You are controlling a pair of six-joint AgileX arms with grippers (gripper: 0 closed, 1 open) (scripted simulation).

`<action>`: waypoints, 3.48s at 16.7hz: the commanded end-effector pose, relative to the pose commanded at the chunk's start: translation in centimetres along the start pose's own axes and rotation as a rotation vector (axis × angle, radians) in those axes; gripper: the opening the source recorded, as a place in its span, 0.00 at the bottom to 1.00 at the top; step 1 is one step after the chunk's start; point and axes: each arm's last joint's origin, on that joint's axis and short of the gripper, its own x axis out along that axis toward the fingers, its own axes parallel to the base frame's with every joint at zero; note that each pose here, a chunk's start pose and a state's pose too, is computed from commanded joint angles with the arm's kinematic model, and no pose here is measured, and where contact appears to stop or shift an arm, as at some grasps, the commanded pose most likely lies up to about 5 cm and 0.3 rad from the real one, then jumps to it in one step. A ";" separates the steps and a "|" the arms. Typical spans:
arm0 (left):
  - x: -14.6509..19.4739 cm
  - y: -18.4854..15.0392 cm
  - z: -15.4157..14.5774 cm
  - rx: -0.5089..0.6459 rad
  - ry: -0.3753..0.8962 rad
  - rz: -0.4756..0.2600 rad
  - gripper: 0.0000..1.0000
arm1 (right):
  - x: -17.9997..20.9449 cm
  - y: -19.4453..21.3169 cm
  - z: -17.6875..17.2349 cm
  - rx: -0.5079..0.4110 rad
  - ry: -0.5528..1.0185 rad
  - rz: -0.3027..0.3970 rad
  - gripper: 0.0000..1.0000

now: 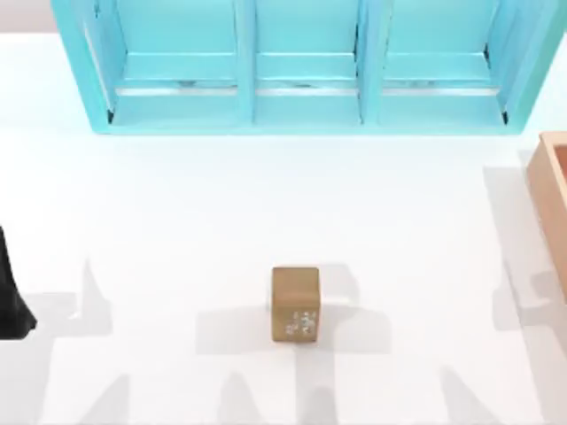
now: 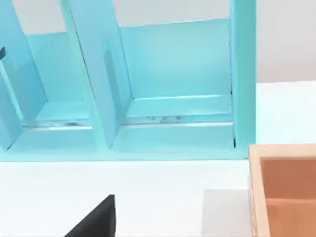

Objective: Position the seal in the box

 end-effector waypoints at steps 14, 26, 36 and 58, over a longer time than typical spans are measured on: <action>0.0 0.0 0.0 0.000 0.000 0.000 1.00 | 14.8 19.9 8.2 0.114 1.127 0.009 1.00; 0.0 0.0 0.0 0.000 0.000 0.000 1.00 | 21.5 27.8 2.6 0.038 1.403 -0.217 1.00; 0.0 0.0 0.0 0.000 0.000 0.000 1.00 | 22.8 27.2 -3.1 0.041 1.399 -0.214 1.00; 0.0 0.0 0.0 0.000 0.000 0.000 1.00 | 23.0 26.5 -7.2 0.038 1.403 -0.217 0.00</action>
